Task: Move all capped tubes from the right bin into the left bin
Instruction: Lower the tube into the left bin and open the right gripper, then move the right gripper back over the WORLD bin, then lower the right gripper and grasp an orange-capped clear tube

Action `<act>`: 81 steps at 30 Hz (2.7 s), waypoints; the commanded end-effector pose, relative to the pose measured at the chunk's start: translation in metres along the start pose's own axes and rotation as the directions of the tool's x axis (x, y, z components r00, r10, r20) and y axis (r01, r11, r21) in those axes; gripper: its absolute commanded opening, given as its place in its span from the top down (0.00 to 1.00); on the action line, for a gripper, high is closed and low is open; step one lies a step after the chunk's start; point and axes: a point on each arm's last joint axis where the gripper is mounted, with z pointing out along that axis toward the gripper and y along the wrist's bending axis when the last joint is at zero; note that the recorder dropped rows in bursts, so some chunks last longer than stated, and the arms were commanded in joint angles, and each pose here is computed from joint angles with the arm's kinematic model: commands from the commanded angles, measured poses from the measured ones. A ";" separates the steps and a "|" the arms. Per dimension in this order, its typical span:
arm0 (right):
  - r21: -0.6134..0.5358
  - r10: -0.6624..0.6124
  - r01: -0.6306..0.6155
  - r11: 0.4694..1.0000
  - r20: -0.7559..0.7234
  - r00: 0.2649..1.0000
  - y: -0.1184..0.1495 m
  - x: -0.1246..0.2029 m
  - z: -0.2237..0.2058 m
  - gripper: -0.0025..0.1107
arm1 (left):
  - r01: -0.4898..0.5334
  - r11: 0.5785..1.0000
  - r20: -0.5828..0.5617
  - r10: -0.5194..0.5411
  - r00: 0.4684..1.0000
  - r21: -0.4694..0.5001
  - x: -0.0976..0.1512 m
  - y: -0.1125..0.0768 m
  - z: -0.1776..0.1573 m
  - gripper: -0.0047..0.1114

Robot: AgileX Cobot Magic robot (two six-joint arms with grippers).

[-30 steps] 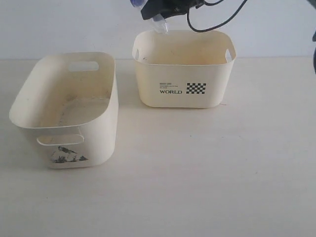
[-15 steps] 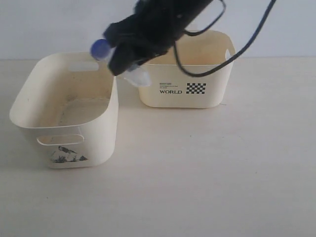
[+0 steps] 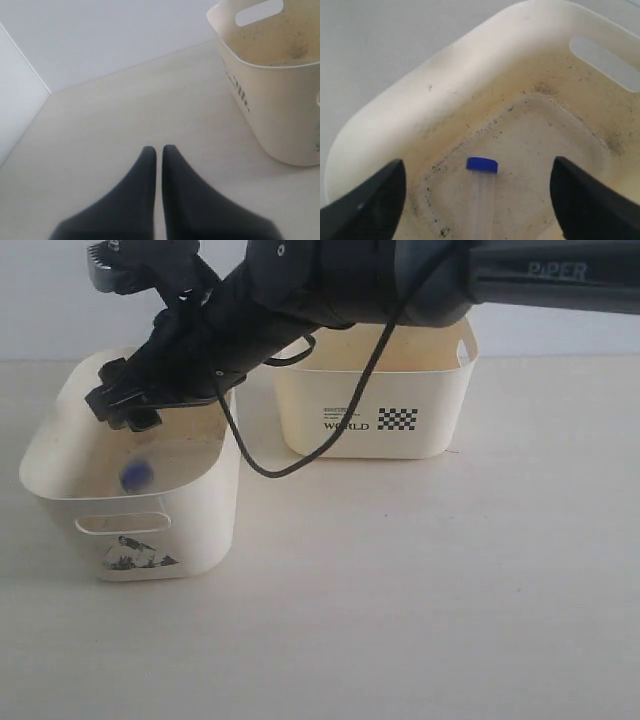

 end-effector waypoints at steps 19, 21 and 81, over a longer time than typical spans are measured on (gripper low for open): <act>0.426 0.430 -0.438 0.792 0.121 0.895 -0.193 0.056 -0.206 0.98 | 0.008 1.000 0.005 -0.008 1.000 -0.002 -0.001 0.000 0.000 0.92; 0.410 0.416 -0.418 0.811 0.099 0.904 -0.204 0.045 -0.199 0.98 | 0.008 1.000 0.005 -0.008 1.000 -0.002 -0.001 0.000 0.000 0.92; 0.610 0.468 -0.322 0.724 -0.091 0.879 -0.244 0.029 -0.003 0.58 | 0.008 1.000 0.005 -0.008 1.000 -0.002 -0.001 0.000 0.000 0.92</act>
